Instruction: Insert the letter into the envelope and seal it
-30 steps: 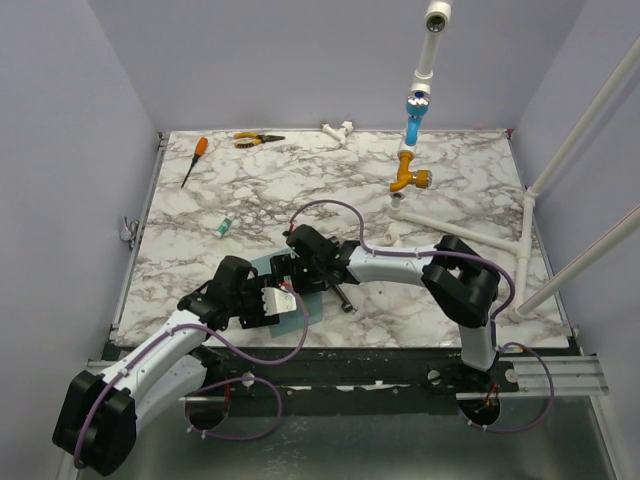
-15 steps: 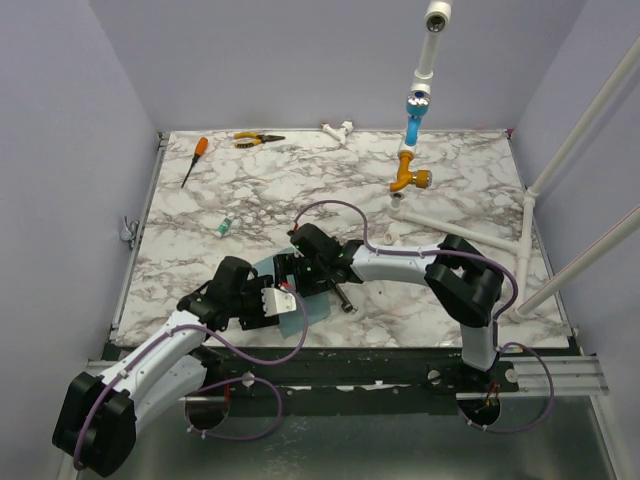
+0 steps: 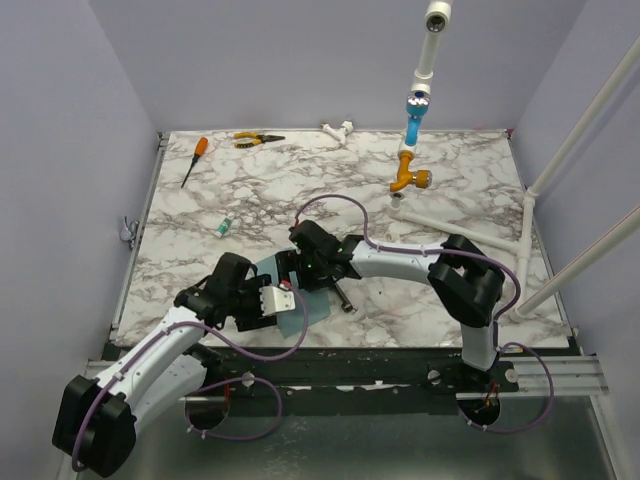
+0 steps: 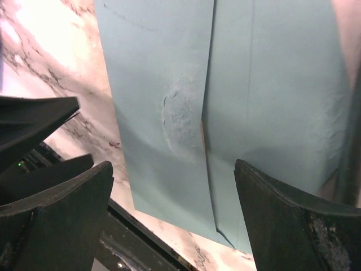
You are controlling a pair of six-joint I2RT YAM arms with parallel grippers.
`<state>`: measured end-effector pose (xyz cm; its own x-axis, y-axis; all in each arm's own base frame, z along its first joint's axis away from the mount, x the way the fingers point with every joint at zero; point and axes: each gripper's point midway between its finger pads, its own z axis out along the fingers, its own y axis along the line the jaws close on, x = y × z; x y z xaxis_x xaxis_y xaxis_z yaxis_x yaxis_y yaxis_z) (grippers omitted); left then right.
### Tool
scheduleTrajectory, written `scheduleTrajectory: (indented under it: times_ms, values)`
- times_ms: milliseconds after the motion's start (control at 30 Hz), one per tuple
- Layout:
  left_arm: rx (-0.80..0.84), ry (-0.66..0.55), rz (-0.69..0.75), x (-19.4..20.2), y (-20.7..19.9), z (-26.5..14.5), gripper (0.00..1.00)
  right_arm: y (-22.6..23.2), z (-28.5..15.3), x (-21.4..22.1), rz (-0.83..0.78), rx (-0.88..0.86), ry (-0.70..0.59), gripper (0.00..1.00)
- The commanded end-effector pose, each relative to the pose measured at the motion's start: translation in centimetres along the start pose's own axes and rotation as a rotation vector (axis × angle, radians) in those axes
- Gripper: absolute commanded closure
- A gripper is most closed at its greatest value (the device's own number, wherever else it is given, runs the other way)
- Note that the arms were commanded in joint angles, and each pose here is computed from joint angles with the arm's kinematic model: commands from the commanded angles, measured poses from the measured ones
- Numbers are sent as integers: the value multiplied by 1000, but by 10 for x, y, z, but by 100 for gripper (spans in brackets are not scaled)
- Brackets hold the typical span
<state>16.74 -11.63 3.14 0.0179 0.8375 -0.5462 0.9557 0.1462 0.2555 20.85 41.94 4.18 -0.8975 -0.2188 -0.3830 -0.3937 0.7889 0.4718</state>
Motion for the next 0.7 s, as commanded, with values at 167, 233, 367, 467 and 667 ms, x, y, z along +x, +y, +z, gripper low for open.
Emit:
scheduleTrajectory:
  times_ms: [167, 233, 367, 467, 667]
  values:
    - [-30, -37, -146, -50, 24, -66, 22, -11, -54, -56, -82, 69, -144, 7]
    - [-87, -28, -191, -52, 39, -78, 3, -14, -65, -64, -80, 73, -178, 4]
    - [-212, 8, -285, -46, 78, -97, 1, -18, -80, -72, -107, 80, -227, 0]
    - [-290, 52, -426, -34, 115, -107, 1, -20, -81, -70, -122, 80, -229, 0]
    - [-440, 155, -626, 1, 212, -111, 1, -30, -77, -60, -146, 98, -208, 0]
